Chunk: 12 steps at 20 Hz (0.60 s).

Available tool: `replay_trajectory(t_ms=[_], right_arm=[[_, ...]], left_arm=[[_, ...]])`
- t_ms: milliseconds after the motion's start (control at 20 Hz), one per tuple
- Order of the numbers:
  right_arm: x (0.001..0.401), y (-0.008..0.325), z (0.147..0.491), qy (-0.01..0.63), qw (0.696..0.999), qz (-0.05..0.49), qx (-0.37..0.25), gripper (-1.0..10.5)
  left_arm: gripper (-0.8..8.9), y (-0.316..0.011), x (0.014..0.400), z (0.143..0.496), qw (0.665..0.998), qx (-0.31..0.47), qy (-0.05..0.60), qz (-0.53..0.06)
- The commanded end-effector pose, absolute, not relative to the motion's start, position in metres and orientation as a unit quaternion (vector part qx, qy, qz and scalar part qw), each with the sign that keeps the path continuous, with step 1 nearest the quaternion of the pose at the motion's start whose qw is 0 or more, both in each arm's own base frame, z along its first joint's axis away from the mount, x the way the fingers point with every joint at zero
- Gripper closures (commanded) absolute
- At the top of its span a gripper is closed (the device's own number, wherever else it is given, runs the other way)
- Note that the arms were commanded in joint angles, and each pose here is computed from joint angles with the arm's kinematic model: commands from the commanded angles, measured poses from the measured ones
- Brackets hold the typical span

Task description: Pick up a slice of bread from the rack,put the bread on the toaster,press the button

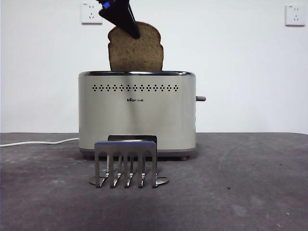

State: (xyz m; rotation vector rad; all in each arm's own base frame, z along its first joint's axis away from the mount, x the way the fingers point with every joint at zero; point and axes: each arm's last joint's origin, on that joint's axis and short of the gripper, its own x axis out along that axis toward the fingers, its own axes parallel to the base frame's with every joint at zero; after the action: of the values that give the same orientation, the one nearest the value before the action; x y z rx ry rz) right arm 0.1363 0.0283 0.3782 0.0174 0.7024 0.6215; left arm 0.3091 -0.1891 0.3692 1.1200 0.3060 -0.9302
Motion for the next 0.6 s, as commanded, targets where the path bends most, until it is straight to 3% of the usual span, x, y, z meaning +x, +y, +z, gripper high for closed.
replay_trajectory(t_ms=[50, 100, 300, 600], right_arm=[[0.137, 0.029, 0.378, 0.338, 0.891, 0.302, 0.005, 9.6], [0.137, 0.029, 0.378, 0.338, 0.891, 0.302, 0.005, 9.6], [0.139, 0.029, 0.377, 0.34, 0.89, 0.303, 0.003, 9.6], [0.155, 0.031, 0.373, 0.348, 0.887, 0.304, 0.003, 9.6]], left_arm=[[8.13, -0.194, 0.323, 0.349, 0.73, 0.503, 0.168, -0.432], [7.99, -0.194, 0.326, 0.345, 0.733, 0.496, 0.176, -0.431], [4.73, -0.197, 0.33, 0.346, 0.754, 0.478, 0.17, -0.418], [4.54, -0.196, 0.33, 0.351, 0.784, 0.438, 0.176, -0.403]])
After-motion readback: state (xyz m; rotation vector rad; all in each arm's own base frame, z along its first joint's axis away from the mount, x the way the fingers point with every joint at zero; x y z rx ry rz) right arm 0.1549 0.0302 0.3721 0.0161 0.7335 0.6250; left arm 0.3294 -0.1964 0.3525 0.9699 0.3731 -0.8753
